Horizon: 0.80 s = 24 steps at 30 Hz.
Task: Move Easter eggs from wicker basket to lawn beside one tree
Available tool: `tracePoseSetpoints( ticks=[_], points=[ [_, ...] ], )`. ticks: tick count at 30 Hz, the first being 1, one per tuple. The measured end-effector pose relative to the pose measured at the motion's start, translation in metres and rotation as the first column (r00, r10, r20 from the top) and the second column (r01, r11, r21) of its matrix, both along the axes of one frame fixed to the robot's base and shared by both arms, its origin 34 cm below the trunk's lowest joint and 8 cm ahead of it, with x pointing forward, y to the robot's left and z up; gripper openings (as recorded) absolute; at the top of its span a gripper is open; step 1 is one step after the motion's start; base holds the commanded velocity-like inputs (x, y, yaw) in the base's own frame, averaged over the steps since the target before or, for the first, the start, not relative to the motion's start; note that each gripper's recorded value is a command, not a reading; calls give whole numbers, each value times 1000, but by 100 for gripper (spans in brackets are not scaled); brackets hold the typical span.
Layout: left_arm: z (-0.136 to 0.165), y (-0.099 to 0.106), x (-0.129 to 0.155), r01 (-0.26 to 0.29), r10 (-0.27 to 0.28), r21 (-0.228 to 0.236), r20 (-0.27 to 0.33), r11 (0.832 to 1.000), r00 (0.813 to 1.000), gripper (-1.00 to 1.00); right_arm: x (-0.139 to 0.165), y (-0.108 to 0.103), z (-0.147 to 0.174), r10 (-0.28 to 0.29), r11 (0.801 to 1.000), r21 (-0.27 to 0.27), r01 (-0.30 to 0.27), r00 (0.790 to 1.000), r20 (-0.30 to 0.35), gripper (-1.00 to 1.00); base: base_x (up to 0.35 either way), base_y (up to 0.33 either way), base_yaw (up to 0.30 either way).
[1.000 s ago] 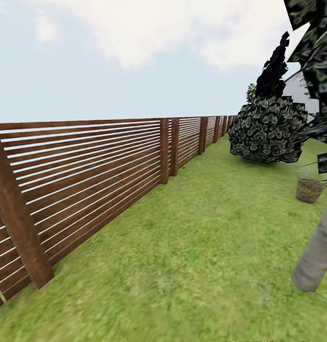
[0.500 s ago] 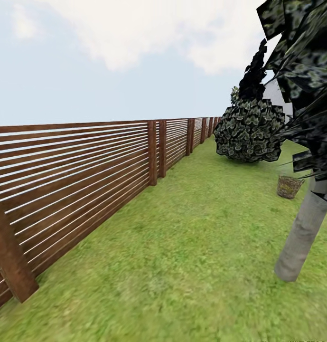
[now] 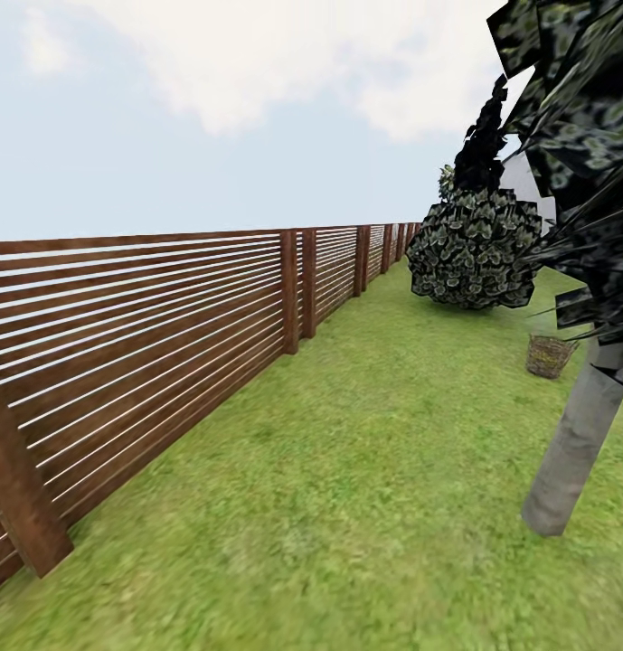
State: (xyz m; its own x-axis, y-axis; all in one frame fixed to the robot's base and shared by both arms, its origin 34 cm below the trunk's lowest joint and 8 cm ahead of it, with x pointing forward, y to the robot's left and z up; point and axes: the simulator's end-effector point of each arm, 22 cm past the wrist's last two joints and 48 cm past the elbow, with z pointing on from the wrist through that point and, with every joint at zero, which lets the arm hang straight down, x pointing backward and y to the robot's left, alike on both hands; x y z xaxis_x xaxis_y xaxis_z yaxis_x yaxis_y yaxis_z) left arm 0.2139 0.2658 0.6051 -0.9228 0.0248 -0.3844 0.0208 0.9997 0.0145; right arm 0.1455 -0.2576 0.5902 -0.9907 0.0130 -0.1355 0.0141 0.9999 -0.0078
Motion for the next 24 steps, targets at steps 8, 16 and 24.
tracePoseSetpoints(
  ticks=[8, 16, 24],
  points=[
    [0, 0, 0, 4, -4, -1, 0, 1000, 1000, 100, 0, 0, 0, 0, 1000, 0, 0, 1000, 1, 100, 220, 0, 0],
    [0, 0, 0, 4, -4, -1, 0, 1000, 1000, 100, 0, 0, 0, 0, 1000, 0, 0, 1000, 1, 100, 309, 0, 0],
    [0, 0, 0, 3, -3, 0, 0, 1000, 1000, 100, 0, 0, 0, 0, 1000, 0, 0, 1000, 1, 100, 305, 0, 0]
  ],
)
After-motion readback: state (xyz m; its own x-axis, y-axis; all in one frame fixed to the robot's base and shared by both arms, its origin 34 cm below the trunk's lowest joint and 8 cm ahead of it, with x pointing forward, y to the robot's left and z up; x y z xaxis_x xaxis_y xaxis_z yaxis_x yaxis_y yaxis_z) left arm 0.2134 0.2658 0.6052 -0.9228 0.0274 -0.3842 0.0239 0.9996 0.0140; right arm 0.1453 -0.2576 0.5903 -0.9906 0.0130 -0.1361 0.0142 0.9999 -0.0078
